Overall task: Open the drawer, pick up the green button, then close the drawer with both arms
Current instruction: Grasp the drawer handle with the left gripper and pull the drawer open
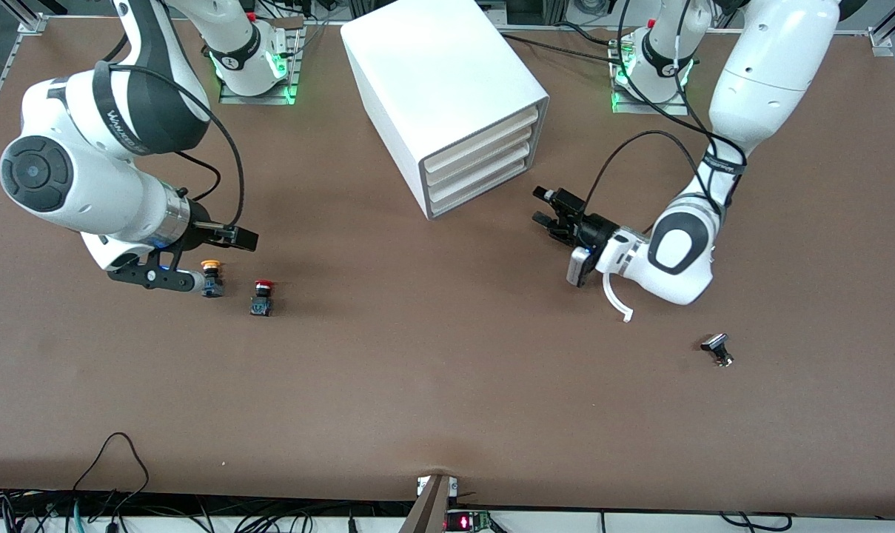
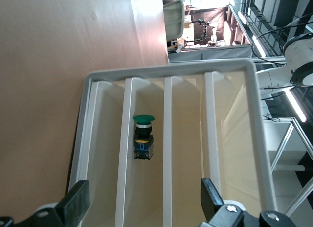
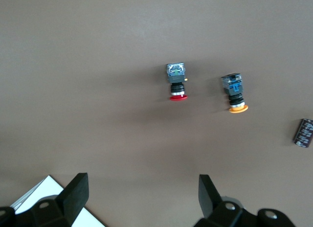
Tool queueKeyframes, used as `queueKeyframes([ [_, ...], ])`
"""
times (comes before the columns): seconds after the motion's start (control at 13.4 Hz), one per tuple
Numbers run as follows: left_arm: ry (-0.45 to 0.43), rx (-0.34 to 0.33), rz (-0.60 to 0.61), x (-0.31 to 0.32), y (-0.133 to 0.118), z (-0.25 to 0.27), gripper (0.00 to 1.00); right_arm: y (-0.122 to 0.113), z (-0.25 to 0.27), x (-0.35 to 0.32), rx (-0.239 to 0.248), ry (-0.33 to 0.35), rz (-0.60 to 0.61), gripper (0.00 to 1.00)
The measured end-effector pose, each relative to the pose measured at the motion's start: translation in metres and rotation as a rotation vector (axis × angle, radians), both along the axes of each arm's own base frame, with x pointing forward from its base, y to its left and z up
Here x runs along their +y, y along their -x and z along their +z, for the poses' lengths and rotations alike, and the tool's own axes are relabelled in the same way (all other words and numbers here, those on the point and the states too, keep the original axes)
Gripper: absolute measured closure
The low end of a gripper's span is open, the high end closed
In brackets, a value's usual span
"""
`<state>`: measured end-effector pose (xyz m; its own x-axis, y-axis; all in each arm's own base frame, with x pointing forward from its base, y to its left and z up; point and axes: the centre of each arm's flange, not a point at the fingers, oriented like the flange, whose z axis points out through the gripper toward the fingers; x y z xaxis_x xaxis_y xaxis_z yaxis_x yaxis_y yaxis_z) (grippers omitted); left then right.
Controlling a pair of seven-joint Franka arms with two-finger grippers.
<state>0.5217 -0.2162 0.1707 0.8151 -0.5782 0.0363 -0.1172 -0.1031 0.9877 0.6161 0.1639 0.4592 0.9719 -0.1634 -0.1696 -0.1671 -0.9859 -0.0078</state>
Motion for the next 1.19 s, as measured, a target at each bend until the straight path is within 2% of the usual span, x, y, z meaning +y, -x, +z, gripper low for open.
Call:
queueKeyframes([
  [0.37,0.095,0.010,-0.006,-0.013,0.054,-0.050,0.03,0.003,-0.006,0.022,0.003,0.005,-0.047,0.00],
  [0.45,0.105,0.021,-0.016,-0.019,0.062,-0.060,0.11,0.004,-0.007,0.025,0.006,-0.001,-0.058,0.00],
  [0.52,0.111,0.034,-0.021,-0.027,0.069,-0.067,0.11,0.005,-0.007,0.029,0.011,-0.006,-0.077,0.00],
  [0.67,0.119,0.056,-0.035,-0.043,0.082,-0.078,0.21,0.006,-0.010,0.037,0.012,-0.006,-0.112,0.00],
  [0.74,0.118,0.063,-0.047,-0.049,0.087,-0.081,0.22,0.006,-0.011,0.043,0.009,-0.005,-0.116,0.00],
  [0.82,0.117,0.067,-0.056,-0.053,0.090,-0.083,0.30,0.008,-0.012,0.049,0.008,-0.005,-0.117,0.00],
  [0.89,0.116,0.070,-0.062,-0.056,0.093,-0.085,0.30,0.009,-0.013,0.053,0.007,-0.004,-0.116,0.00],
  [0.97,0.115,0.074,-0.066,-0.058,0.095,-0.086,0.34,0.010,-0.013,0.056,0.006,-0.003,-0.118,0.00],
  [1.19,0.120,0.087,-0.063,-0.065,0.100,-0.091,0.67,0.010,-0.013,0.061,0.003,-0.001,-0.138,0.00],
])
